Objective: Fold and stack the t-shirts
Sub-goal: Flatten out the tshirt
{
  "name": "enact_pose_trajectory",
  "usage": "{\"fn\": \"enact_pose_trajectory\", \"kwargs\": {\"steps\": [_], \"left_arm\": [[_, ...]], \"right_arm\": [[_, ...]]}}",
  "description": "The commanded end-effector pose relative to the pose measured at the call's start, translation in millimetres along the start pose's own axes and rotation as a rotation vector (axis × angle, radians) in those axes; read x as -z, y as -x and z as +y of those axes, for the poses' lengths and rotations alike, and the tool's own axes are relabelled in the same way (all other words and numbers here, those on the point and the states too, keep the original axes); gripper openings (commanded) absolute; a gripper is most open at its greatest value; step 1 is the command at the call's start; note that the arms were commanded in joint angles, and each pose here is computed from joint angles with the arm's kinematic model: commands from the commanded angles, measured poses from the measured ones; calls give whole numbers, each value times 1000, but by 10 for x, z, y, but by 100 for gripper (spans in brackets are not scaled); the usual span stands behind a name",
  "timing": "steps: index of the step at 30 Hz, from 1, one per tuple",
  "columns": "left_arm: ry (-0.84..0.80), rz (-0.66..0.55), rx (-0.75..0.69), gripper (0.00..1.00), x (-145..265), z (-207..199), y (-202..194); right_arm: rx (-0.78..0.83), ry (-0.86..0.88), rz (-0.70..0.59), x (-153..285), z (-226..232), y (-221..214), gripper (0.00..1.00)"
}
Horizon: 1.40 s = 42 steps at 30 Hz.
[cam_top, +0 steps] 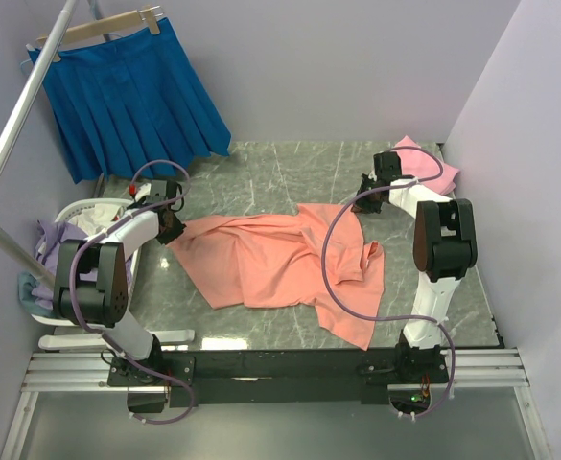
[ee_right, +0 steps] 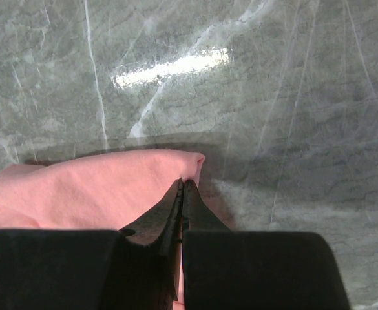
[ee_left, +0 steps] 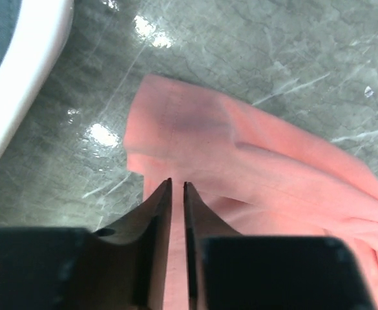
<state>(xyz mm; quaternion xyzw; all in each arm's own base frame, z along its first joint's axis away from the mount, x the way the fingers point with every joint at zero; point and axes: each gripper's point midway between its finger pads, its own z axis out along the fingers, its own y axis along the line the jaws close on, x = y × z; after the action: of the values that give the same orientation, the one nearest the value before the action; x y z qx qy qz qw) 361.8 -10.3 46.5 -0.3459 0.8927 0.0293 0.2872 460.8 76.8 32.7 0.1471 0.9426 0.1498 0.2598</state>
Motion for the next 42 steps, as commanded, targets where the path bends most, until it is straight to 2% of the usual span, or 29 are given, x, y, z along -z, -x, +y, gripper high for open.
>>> {"fn": "enact_pose_trajectory", "kwargs": {"steps": [1, 2, 3, 6, 9, 13, 19, 24, 25, 27, 30, 38, 42], "left_arm": [[-35, -20, -4, 19, 6, -87, 88], [-28, -17, -6, 31, -4, -79, 83], [-18, -11, -8, 37, -5, -56, 65], [-16, -17, -4, 47, -1, -33, 57], [-10, -21, 2, 51, -6, 5, 24], [15, -36, 4, 47, -74, 49, 28], [52, -31, -6, 30, -209, 91, -15], [63, -27, -13, 28, -249, 104, -31], [65, -29, -13, 25, -250, 108, -27], [62, -30, -12, 13, -246, 111, -32], [45, -45, -3, 1, -200, 88, 18], [-50, -108, 25, 1, 166, -88, 297], [-96, -141, 30, 4, 362, -192, 470]], "right_arm": [[28, 34, -70, 164, 126, 273, 0], [28, 36, -62, 154, 132, 252, 0], [28, 39, -62, 151, 138, 255, 0], [25, 41, -60, 142, 133, 252, 2], [26, 40, -57, 133, 129, 247, 3], [27, 38, -55, 128, 124, 240, 4], [31, 29, -46, 110, 102, 210, 5], [29, 27, -45, 102, 93, 211, 5], [29, 27, -43, 97, 90, 208, 5], [32, 34, -45, 102, 105, 214, 0], [38, 40, -54, 125, 127, 232, 0], [59, 78, -103, 306, 229, 339, 0], [72, 91, -142, 443, 288, 427, 0]]}}
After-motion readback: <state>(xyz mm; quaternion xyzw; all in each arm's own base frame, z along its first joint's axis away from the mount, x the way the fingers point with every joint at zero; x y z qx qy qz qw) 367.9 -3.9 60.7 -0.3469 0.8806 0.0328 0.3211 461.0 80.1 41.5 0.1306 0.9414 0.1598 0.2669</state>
